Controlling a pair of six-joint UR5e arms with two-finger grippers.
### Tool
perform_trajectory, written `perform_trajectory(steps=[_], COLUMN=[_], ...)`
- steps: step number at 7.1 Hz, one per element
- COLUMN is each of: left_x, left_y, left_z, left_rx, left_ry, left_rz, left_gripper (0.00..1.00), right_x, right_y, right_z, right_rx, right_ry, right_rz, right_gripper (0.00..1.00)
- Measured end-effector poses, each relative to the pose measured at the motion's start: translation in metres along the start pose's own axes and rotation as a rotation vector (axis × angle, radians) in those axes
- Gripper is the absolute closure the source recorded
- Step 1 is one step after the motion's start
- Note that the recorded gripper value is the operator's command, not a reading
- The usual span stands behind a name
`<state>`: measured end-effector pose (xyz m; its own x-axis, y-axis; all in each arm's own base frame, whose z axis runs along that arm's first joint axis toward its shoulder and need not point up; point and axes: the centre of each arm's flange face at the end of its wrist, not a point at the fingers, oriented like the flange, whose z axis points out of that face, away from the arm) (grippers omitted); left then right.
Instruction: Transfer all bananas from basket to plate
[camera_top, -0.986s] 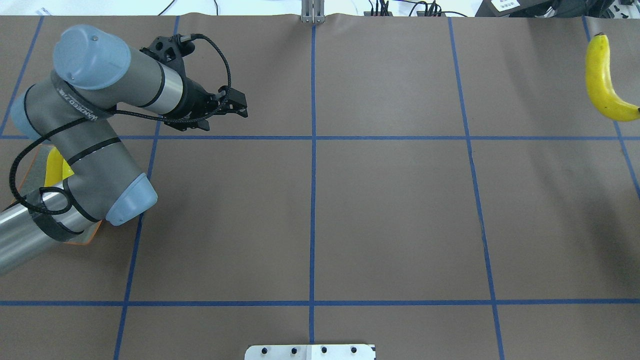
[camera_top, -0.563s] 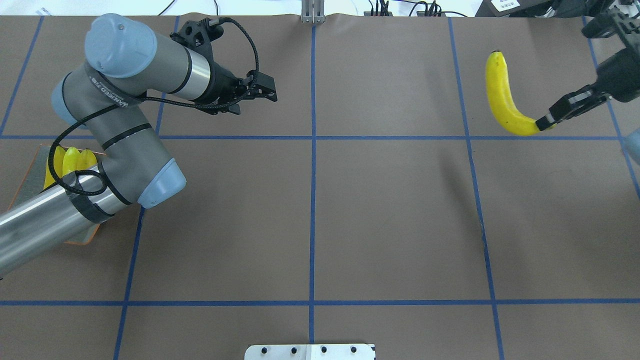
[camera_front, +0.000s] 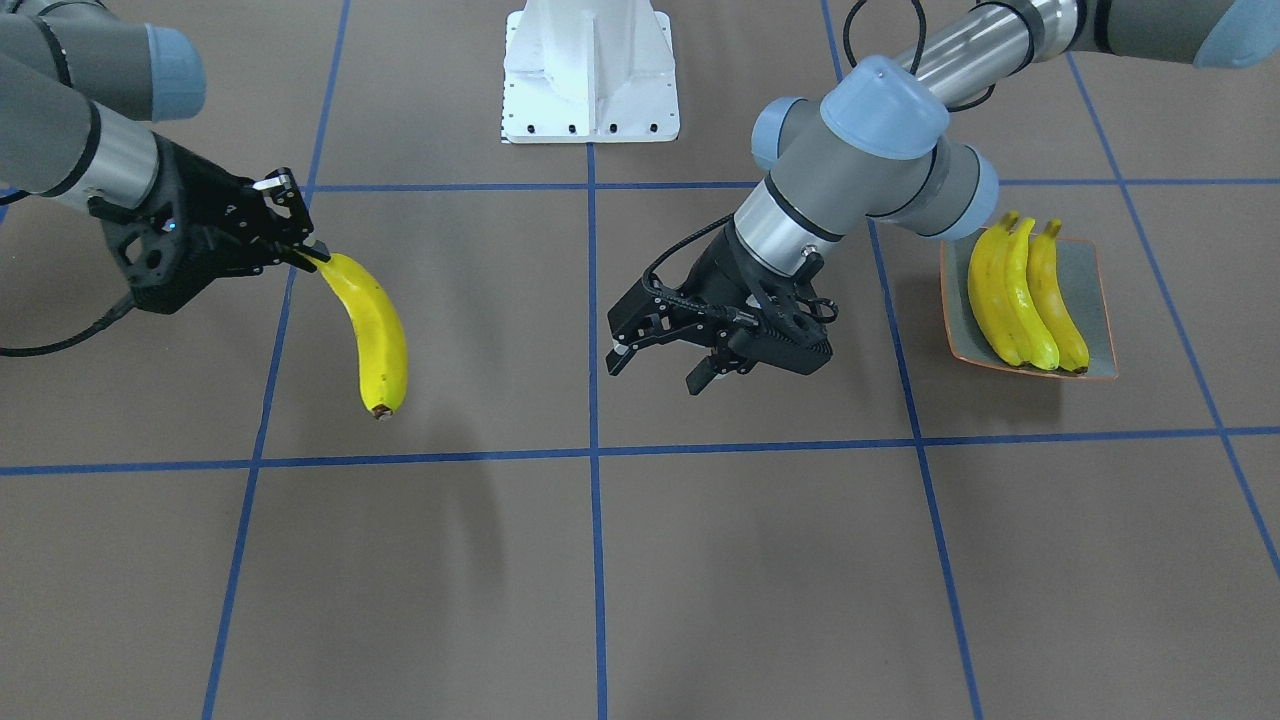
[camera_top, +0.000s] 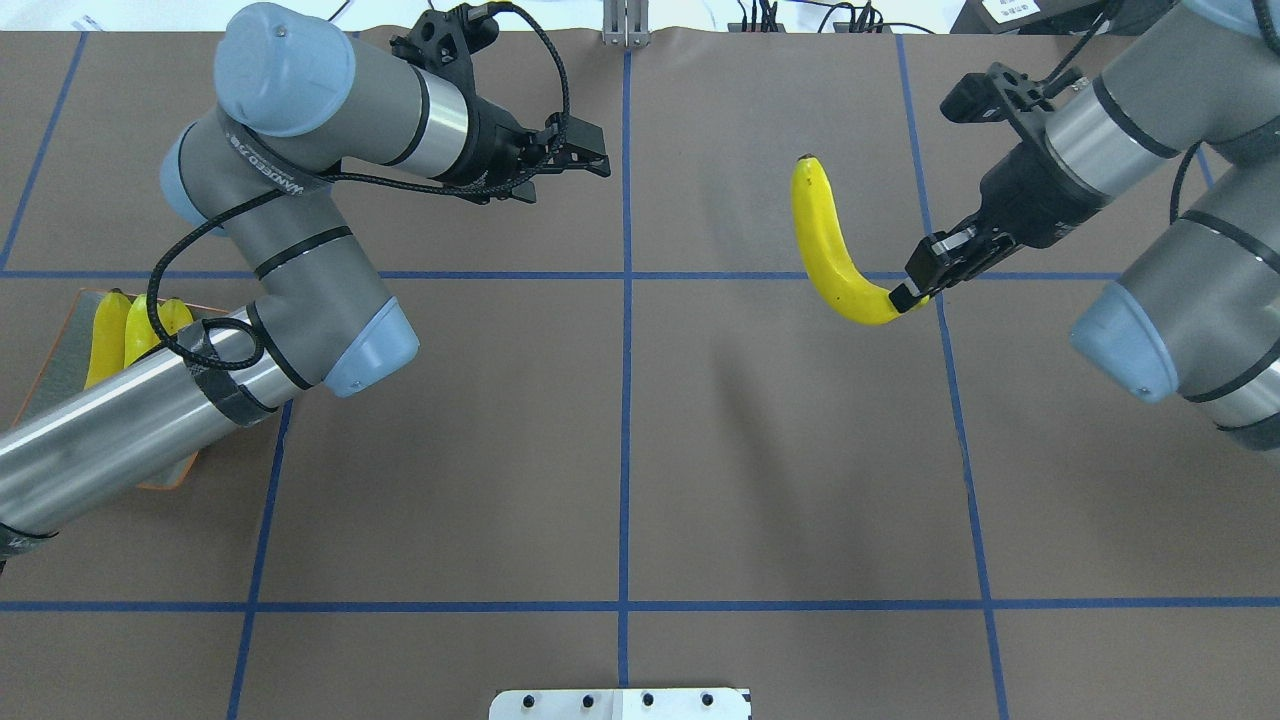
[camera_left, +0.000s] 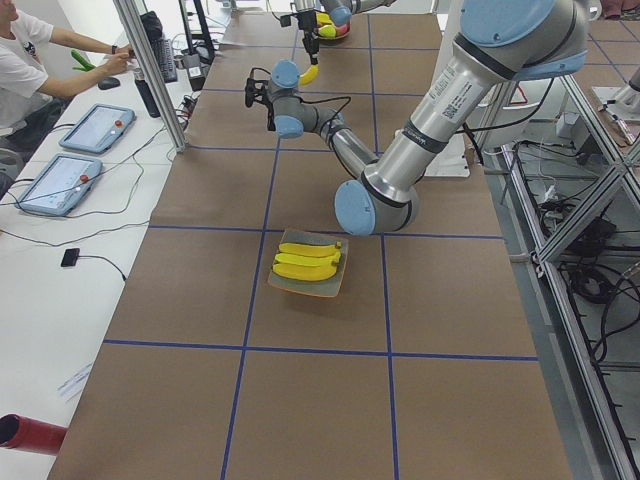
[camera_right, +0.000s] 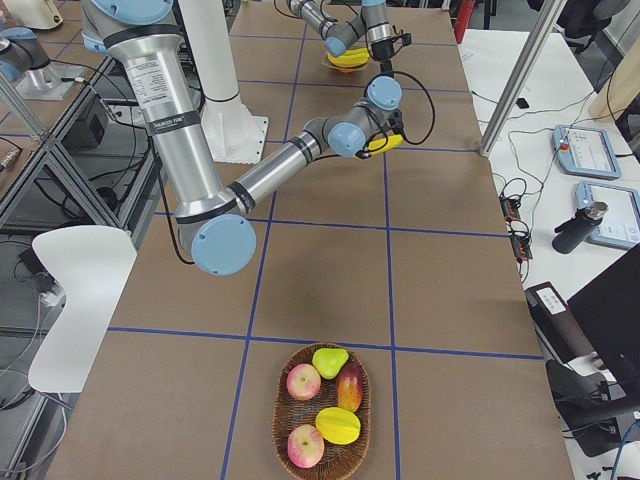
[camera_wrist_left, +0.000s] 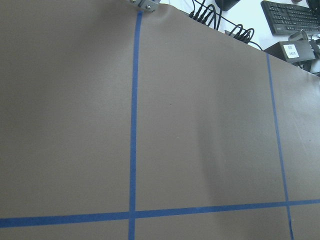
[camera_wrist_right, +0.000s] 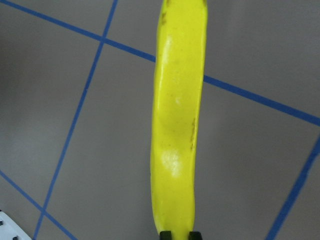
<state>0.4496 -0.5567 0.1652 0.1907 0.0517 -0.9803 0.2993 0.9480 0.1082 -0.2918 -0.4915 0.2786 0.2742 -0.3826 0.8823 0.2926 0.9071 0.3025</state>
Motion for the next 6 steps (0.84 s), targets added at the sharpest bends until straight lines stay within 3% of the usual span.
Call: perform_trajectory(steps=[3, 6], left_x=[0.020, 0.042], left_y=[0.028, 0.047], left_z=[0.011, 0.017], left_rx=[-0.032, -0.062], left_ry=[0.095, 0.143], left_rz=[-0.033, -0.053], left_gripper=[0.00, 0.01], right_x=[-0.056, -0.081], right_y=[-0.020, -0.034], right_z=[0.014, 0.020], right_rx=[-0.001, 0.004], right_ry=[-0.030, -0.038], right_rz=[0.021, 0.022], right_gripper=[1.00, 1.00])
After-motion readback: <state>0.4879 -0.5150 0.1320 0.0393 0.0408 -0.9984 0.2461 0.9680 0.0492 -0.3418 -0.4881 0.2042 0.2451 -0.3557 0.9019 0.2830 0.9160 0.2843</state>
